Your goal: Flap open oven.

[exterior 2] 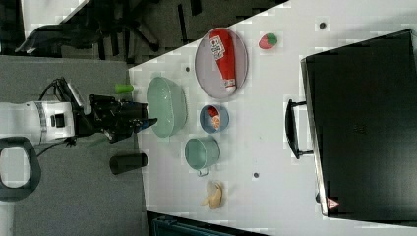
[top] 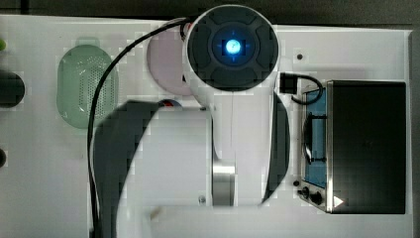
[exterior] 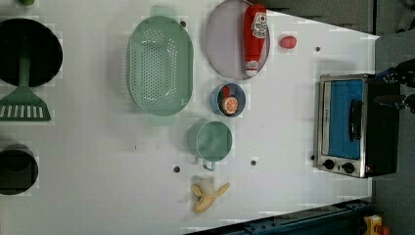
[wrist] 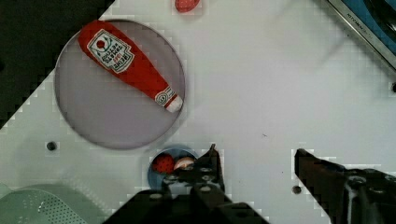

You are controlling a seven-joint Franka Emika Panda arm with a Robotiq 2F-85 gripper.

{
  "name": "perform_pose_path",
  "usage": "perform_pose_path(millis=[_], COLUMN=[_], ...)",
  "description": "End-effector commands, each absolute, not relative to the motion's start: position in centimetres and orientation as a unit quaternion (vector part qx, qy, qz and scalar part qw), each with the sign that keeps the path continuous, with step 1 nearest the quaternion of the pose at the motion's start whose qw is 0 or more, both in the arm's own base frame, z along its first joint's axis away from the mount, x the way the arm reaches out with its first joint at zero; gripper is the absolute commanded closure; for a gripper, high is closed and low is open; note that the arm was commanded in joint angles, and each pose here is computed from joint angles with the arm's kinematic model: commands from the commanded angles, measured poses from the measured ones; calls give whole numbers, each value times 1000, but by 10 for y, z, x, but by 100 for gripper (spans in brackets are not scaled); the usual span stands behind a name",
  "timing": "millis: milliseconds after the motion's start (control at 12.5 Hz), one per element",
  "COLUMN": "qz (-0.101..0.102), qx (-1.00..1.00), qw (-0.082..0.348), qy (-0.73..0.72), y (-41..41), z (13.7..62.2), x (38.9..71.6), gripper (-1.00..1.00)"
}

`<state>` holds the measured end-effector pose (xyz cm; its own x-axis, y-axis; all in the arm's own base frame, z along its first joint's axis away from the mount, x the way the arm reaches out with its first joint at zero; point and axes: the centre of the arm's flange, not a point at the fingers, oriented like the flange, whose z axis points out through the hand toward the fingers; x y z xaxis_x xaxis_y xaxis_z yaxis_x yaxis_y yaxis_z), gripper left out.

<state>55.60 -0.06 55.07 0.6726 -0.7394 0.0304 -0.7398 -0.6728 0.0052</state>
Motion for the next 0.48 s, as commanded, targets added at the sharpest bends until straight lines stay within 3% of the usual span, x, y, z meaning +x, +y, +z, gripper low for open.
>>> perform_pose_path(millis=[80,240,480], qz=[14,14,14], qx=[904,904,904], qw=[0,0,0], qy=[-427,-427,-427], y=[-43,-43,-43], z=[593,593,593], x=[460,460,460], gripper=[-59,-100,-100])
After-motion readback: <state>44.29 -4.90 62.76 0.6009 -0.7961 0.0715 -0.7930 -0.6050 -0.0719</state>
